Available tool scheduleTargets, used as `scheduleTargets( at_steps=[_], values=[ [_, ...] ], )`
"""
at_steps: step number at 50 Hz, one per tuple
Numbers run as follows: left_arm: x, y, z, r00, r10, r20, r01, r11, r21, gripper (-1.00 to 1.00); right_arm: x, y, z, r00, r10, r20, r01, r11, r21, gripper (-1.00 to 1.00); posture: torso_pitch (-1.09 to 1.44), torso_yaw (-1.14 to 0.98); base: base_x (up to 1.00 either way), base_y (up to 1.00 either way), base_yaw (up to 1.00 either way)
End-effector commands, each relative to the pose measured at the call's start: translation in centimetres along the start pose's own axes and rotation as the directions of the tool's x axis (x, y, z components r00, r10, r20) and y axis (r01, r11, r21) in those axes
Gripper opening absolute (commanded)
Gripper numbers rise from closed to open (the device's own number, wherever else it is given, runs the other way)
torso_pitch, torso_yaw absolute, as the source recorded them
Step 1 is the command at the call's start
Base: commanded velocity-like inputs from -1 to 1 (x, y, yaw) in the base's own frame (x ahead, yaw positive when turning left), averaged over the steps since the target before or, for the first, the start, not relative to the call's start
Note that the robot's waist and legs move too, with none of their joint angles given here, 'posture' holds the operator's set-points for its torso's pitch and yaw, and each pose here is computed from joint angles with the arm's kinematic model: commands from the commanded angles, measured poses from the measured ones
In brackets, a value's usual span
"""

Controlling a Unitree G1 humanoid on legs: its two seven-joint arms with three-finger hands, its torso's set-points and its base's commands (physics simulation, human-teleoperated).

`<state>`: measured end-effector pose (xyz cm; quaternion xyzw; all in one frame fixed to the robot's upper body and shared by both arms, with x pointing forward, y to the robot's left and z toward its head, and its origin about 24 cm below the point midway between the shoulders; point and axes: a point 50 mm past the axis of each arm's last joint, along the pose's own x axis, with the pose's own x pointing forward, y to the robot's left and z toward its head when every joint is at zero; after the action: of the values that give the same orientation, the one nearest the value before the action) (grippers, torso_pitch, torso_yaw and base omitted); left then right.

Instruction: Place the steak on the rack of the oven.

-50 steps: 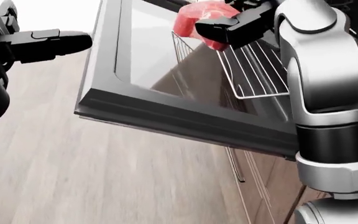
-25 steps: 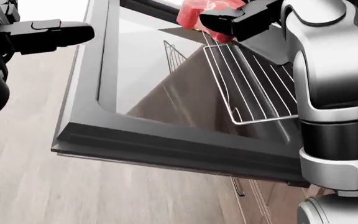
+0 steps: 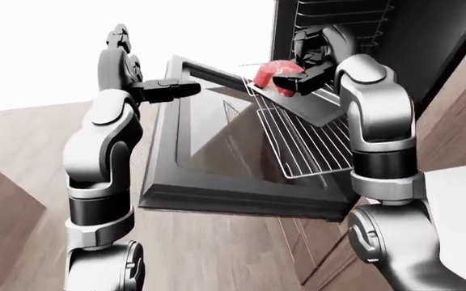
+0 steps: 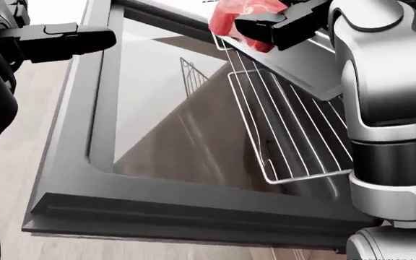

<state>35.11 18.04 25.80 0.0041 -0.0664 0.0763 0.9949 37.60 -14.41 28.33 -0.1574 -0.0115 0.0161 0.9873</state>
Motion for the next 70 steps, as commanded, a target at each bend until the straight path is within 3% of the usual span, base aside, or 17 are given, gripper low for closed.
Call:
scheduleTargets(
  at_steps=[1,43,58,70],
  values=[
    [-0.1,0.3,1.8,0.997,0.012,0.082,-0.012,1.000,-0.007,1.00,-0.7,-0.3,2.9,0.991,-0.009,0.130,0.010,1.000,-0.004,-1.00,0.00,0.00,0.13,0.00,0.00],
    [-0.3,0.2,2.1,0.996,0.008,0.086,-0.007,1.000,-0.004,1.00,-0.4,-0.5,3.3,0.991,-0.017,0.135,0.018,1.000,-0.004,-1.00,0.00,0.00,0.06,-0.03,0.00],
    [-0.5,0.2,2.1,0.996,0.008,0.087,-0.007,1.000,-0.008,1.00,0.5,-1.4,3.4,0.990,-0.047,0.136,0.049,0.999,-0.008,-1.00,0.00,0.00,0.00,0.00,0.00],
    [-0.3,0.5,1.9,0.996,0.015,0.084,-0.014,1.000,-0.010,1.00,2.7,-3.3,2.5,0.992,-0.093,0.087,0.096,0.995,-0.028,-1.00,0.00,0.00,0.00,0.00,0.00]
  ],
)
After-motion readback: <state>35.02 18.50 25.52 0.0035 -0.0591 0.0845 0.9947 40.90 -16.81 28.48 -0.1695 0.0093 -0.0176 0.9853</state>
